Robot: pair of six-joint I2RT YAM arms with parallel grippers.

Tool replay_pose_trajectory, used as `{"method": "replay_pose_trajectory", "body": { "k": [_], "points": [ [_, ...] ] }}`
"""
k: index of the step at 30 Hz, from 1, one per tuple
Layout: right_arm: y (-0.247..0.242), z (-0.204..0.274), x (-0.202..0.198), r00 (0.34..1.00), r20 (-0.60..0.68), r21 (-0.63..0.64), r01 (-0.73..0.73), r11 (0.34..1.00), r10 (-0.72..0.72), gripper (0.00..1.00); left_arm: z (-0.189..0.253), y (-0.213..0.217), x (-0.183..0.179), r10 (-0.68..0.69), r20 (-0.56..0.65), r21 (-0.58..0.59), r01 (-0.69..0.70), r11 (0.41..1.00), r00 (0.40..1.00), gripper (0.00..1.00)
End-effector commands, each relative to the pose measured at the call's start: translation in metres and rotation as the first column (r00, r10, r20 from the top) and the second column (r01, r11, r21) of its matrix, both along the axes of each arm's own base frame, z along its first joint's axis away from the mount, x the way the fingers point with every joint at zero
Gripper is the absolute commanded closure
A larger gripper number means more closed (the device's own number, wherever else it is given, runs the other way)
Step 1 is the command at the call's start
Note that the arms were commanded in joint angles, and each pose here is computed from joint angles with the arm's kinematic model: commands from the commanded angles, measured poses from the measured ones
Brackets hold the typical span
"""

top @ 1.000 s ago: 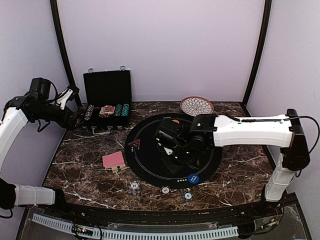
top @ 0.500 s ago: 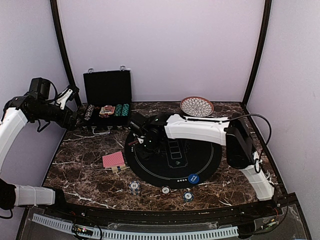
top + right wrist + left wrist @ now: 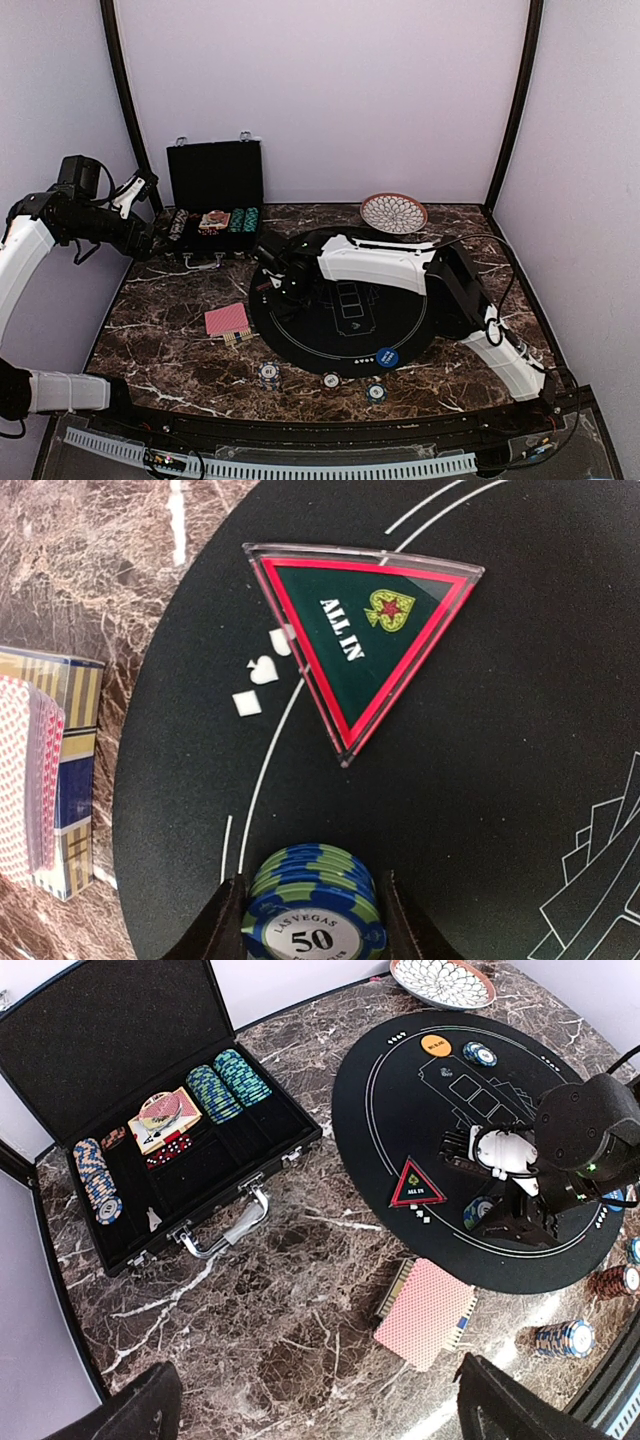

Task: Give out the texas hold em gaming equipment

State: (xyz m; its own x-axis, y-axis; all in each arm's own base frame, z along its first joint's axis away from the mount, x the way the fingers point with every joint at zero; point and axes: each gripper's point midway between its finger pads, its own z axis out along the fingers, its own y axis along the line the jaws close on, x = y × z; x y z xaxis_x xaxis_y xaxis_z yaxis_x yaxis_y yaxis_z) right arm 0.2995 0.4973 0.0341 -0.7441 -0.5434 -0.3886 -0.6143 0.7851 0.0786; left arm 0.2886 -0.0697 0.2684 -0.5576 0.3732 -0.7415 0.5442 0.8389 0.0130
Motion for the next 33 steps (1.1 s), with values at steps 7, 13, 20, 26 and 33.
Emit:
{"method": "replay_pose_trajectory", "body": {
  "k": [7,13,20,26,33],
  "points": [
    [0.008,0.027,0.014,1.000,0.029,0.070,0.003,0.998,-0.005,0.36,0.010,-0.001,-0.004,-0.006,0.023,-0.016,0.006,1.000,1.000,0.01],
    [0.003,0.092,0.013,0.996,0.088,0.145,-0.004,0.989,-0.008,0.36,0.011,-0.001,-0.004,-0.005,0.023,-0.016,0.006,1.000,1.000,0.01],
    [-0.053,0.147,-0.023,0.992,0.116,0.168,0.024,0.986,-0.044,0.34,0.011,-0.001,-0.004,-0.006,0.024,-0.014,0.007,1.000,1.000,0.01],
    [-0.141,0.113,-0.079,0.993,0.030,0.026,0.113,0.993,-0.114,0.34,0.013,-0.002,-0.002,-0.011,0.026,-0.018,0.011,1.000,1.000,0.01],
    [-0.201,0.069,-0.155,0.983,-0.113,-0.071,0.135,0.988,-0.142,0.34,0.011,-0.001,-0.002,-0.009,0.022,-0.012,0.010,1.000,1.000,0.01]
  ]
}}
